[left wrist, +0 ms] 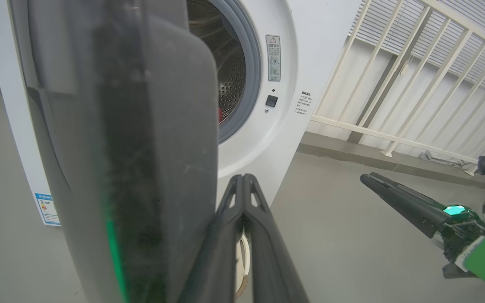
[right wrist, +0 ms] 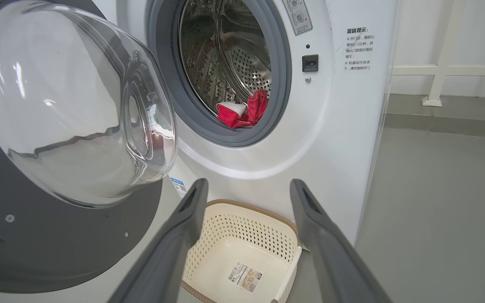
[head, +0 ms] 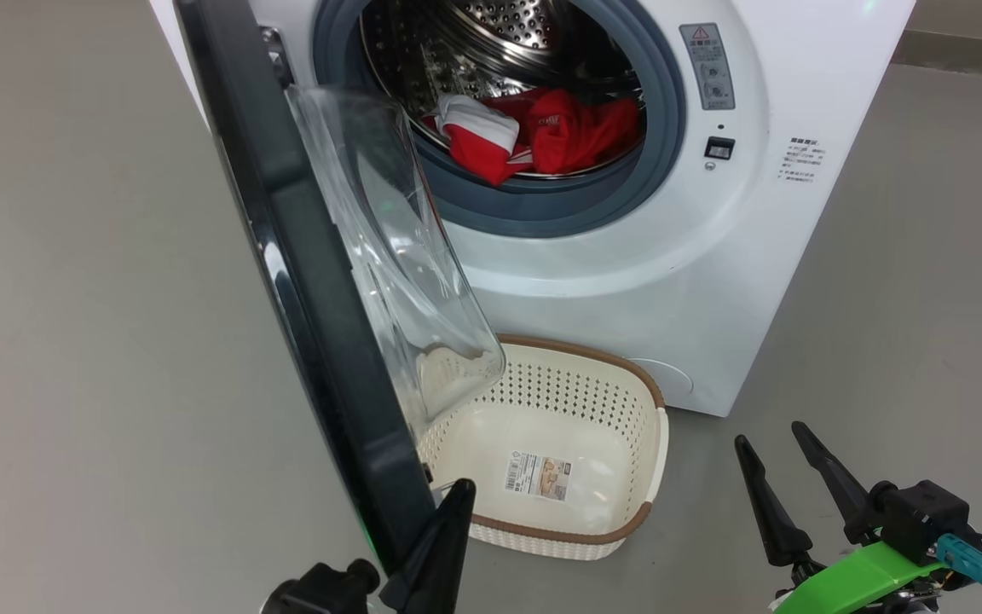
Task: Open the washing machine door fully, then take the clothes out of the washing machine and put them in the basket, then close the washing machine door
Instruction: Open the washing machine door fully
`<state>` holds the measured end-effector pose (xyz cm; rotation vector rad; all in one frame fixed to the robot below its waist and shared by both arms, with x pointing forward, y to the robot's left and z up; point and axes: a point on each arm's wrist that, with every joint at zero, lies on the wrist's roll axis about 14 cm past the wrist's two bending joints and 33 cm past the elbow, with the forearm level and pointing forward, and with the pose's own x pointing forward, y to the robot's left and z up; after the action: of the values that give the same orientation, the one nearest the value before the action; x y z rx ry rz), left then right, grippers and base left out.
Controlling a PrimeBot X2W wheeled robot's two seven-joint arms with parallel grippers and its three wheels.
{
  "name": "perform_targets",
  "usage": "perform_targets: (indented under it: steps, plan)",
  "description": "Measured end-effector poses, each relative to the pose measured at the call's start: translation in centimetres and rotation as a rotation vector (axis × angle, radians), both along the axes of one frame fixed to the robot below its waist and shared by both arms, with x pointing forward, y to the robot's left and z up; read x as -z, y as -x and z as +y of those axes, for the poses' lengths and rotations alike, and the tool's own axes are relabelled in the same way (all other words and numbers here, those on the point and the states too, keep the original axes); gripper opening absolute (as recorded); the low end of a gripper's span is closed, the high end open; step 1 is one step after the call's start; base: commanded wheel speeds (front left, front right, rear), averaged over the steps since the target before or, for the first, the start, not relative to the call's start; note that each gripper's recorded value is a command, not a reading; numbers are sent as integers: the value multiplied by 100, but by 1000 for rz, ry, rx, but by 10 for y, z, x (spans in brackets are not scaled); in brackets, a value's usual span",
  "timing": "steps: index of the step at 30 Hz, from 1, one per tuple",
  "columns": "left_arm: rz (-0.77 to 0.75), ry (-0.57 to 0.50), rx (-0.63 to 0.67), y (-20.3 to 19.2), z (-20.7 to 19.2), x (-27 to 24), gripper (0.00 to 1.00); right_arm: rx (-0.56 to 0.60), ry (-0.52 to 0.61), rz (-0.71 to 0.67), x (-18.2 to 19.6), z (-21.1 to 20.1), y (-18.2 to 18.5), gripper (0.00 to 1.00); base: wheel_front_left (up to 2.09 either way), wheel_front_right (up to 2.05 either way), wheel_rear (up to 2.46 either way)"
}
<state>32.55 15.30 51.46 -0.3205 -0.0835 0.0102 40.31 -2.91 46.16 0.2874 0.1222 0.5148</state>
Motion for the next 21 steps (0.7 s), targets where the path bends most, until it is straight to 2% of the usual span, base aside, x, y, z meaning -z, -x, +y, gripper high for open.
perform_targets:
  steps: [6,21]
  plan:
    - [-1,8,-47,3,13,0,0,-9,-1,0,0,3,0,100,0,0,0]
    - [24,-44,-330,39,92,5,0,-47,-4,-10,-4,17,0,100,0,0,0]
